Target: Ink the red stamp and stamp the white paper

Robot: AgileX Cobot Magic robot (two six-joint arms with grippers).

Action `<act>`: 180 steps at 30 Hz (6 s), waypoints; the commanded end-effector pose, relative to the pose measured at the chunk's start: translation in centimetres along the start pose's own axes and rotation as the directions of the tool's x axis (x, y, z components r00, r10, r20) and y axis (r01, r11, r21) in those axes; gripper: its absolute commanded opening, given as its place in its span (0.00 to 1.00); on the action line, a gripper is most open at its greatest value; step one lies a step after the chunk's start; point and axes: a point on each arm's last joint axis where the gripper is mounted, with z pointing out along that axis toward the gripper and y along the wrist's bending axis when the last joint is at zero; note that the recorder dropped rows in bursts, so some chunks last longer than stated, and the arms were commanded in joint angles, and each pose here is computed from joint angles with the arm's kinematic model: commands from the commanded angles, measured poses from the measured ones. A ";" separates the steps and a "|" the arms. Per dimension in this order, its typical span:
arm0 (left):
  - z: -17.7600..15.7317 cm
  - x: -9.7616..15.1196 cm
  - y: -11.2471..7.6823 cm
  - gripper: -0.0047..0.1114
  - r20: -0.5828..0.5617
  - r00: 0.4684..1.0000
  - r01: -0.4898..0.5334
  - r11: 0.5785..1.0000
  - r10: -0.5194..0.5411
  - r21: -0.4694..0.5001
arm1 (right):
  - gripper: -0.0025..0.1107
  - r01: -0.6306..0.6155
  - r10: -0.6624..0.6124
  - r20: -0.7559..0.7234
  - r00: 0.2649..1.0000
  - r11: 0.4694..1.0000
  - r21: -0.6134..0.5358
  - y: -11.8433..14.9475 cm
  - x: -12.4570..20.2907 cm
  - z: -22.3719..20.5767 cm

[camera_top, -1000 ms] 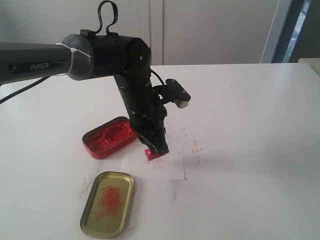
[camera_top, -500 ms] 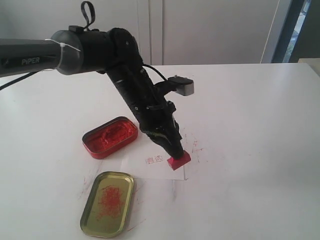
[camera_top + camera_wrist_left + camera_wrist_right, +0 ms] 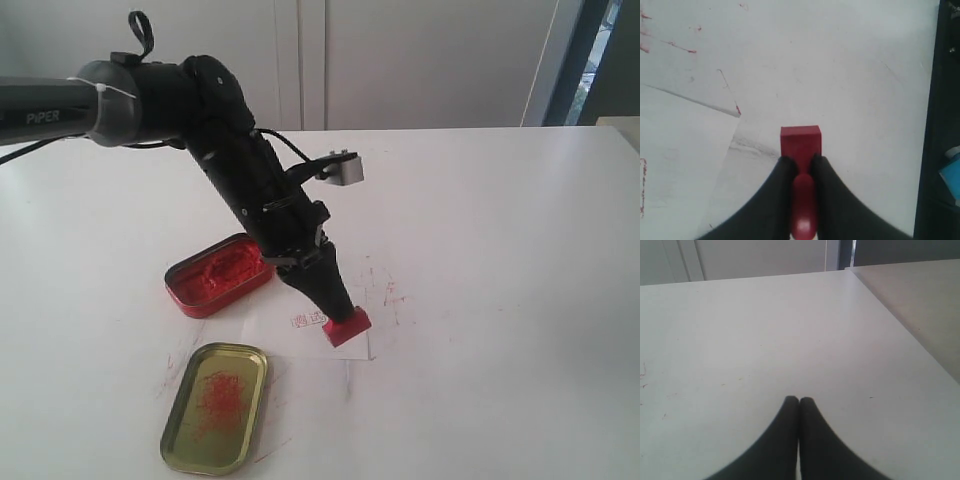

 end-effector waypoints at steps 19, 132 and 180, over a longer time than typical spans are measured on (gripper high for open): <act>6.1 4.7 -1.8 0.04 -0.213 0.971 0.154 0.961 -0.105 0.230 | 0.02 0.004 -0.004 0.013 1.000 1.000 -0.005 0.0 0.0 0.0; -4.8 3.8 4.4 0.04 0.115 0.852 0.434 0.567 -0.511 -0.700 | 0.02 0.004 -0.004 0.013 1.000 1.000 -0.005 0.0 0.0 0.0; -11.5 8.0 3.8 0.04 0.336 0.763 0.611 0.448 -0.552 -0.652 | 0.02 0.004 -0.004 0.013 1.000 1.000 -0.005 0.0 0.0 0.0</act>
